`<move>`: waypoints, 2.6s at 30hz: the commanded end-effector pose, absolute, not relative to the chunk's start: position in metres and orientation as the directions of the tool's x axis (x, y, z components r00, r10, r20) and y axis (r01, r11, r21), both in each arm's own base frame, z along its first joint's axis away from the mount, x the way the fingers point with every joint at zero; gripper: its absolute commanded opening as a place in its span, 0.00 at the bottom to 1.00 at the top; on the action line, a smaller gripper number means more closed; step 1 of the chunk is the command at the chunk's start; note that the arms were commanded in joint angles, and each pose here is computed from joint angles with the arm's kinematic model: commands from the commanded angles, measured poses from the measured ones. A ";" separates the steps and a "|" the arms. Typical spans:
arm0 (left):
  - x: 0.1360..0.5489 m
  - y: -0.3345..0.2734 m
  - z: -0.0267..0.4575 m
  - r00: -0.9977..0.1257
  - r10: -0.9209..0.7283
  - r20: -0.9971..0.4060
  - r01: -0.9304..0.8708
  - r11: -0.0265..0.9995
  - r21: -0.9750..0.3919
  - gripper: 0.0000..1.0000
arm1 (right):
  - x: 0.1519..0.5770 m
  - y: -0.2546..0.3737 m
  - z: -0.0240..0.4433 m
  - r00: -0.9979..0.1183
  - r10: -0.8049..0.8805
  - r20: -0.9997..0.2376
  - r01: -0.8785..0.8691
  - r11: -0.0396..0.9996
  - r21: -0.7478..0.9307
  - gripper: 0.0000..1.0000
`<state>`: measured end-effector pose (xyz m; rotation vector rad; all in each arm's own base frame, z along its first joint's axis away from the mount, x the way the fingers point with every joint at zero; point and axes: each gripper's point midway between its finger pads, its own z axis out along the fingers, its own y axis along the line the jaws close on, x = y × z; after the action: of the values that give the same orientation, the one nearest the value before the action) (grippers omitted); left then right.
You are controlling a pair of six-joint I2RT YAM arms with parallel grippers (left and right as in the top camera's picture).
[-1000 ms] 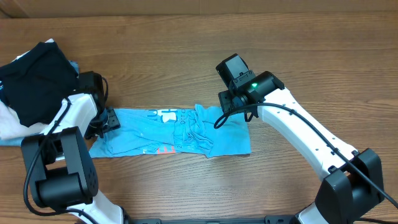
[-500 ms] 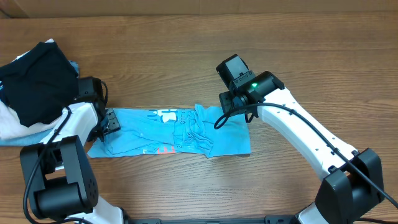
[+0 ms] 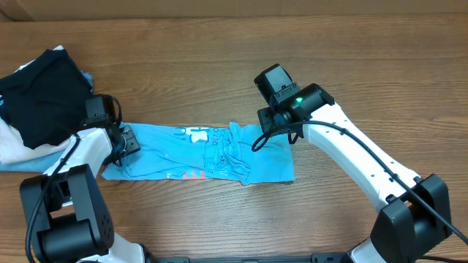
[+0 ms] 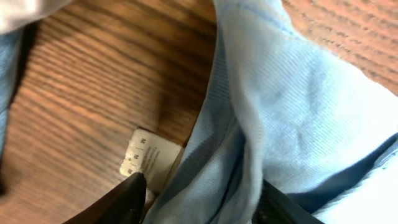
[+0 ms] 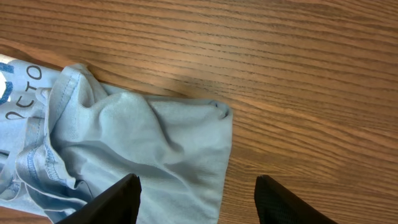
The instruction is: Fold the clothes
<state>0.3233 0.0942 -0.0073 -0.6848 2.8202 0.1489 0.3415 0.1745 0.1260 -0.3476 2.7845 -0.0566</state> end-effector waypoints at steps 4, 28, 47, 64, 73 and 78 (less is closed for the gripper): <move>0.272 0.062 -0.069 -0.902 -0.432 -0.008 -0.430 0.900 -0.068 0.51 | 0.348 0.171 0.138 -0.906 -0.226 -0.357 -0.211 0.974 -0.081 0.62; 0.316 0.057 0.053 -0.893 -0.385 -0.235 -0.366 0.923 -0.122 0.04 | 0.366 0.125 0.137 -0.936 -0.026 -0.352 -0.013 0.999 -0.040 0.66; 0.330 -0.117 0.159 -0.875 -0.084 -0.477 0.036 0.971 -0.237 0.04 | 0.319 0.090 0.064 -0.993 -0.007 -0.119 -0.009 1.000 0.020 0.65; 0.350 -0.232 0.149 -0.863 -0.118 -0.491 0.140 0.879 -0.456 0.05 | 0.282 0.105 -0.010 -0.992 -0.123 0.017 -0.121 0.990 0.071 0.64; 0.341 -0.256 0.155 -0.868 -0.093 -0.488 0.196 0.839 -0.508 0.05 | 0.278 0.131 -0.019 -0.979 -0.203 0.007 -0.202 0.976 0.075 0.64; 0.328 -0.275 0.143 -0.883 -0.038 -0.468 0.228 0.836 -0.499 0.06 | 0.277 0.138 -0.019 -0.975 -0.222 -0.002 -0.222 0.972 0.077 0.64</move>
<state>0.3353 -0.2542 0.1424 0.0919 2.5355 -0.7219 0.2916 0.1250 -0.0017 -0.3066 3.0653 0.0490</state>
